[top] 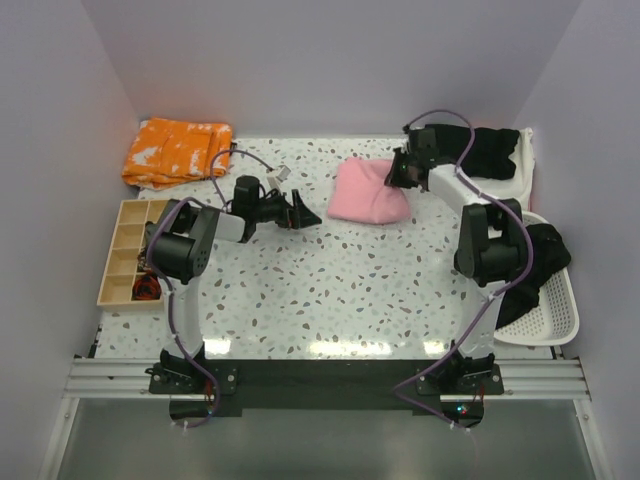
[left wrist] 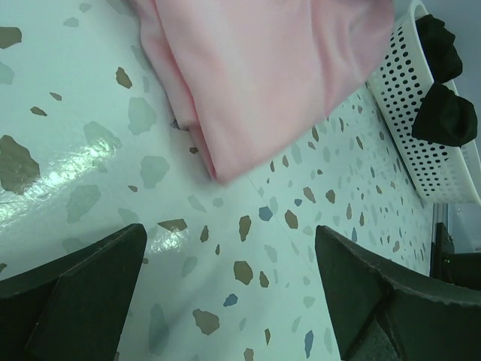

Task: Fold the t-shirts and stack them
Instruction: Put the neatly folded tshirt into the corner of the board with the right arm

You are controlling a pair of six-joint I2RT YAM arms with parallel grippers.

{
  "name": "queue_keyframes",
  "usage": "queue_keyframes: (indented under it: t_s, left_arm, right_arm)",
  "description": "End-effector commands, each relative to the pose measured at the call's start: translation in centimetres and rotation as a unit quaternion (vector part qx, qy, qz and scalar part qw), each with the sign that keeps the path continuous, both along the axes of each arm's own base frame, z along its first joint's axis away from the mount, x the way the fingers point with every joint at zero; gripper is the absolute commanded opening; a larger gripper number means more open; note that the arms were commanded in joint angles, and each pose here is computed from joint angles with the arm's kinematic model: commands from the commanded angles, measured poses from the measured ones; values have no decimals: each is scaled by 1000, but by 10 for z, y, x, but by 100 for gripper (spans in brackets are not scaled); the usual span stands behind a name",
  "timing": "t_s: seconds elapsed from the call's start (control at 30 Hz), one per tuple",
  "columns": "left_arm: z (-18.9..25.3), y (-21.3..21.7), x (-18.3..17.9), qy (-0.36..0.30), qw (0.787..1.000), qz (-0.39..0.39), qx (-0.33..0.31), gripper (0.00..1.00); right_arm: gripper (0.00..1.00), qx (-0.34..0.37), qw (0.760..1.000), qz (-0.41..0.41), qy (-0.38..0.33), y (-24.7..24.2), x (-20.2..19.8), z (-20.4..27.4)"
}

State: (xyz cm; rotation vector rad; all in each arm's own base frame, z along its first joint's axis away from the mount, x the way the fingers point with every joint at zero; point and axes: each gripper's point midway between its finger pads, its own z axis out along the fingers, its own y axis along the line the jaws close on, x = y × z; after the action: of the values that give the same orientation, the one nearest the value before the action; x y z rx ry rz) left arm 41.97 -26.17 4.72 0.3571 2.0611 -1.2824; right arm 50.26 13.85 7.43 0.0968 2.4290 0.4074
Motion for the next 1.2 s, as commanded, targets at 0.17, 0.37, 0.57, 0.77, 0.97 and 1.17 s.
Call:
queue_keyframes:
  t_s: [0.17,0.37,0.57,0.77,0.97,1.17]
  left_arm:
    - [18,5,8,-22,1000,4,-1,100]
    - [26,6,14,-26,1000,2,-18,100]
    - [24,9,17,-18,1000,5,-16,100]
    - [22,9,18,-13,1000,5,-12,100]
    - [26,5,24,-10,1000,0,-20,100]
    - [27,3,28,-5,1000,-1,-25,100]
  right_arm:
    - [0,-117,951,-202,-202,-105,107,119]
    - [0,-211,866,-346,-294,-161,144,156]
    - [0,-315,772,-441,-331,-186,139,161]
    - [0,-372,760,-439,-302,-218,143,124]
    - [0,-310,814,-404,-278,-258,152,100]
    - [0,-217,848,-382,-296,-283,151,98]
